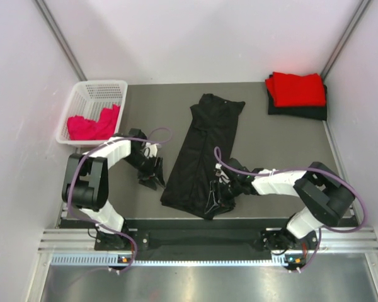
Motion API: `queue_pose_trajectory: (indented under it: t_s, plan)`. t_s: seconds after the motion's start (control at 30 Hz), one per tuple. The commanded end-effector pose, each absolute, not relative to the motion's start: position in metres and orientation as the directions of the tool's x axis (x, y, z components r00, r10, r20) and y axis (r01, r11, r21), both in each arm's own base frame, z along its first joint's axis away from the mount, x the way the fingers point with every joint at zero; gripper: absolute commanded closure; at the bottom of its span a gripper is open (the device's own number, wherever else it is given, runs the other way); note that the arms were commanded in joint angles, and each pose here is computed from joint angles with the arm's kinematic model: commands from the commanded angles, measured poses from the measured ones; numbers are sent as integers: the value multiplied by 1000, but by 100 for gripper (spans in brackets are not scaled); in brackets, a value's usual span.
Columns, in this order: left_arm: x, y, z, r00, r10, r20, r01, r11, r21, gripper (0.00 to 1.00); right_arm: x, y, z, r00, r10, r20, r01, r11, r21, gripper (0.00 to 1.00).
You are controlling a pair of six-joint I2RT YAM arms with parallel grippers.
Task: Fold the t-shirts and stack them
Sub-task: Fold the tshirt
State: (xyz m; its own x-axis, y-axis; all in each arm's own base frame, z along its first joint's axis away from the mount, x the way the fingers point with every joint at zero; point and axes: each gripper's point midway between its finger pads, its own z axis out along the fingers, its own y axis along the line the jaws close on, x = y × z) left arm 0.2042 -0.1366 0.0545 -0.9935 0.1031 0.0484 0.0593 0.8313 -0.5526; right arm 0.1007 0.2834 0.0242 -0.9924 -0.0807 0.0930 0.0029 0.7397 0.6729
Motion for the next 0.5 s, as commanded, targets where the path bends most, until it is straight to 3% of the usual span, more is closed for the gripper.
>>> queue_pose_trajectory:
  t_s: [0.0, 0.47]
  plan:
    - [193, -139, 54, -986, 131, 101, 47, 808, -588, 48, 102, 294, 28, -992, -99, 74, -24, 743, 669, 55]
    - [166, -143, 36, -967, 171, 186, 36, 822, -569, 50, 95, 290, 22, -992, -95, 88, -13, 749, 663, 56]
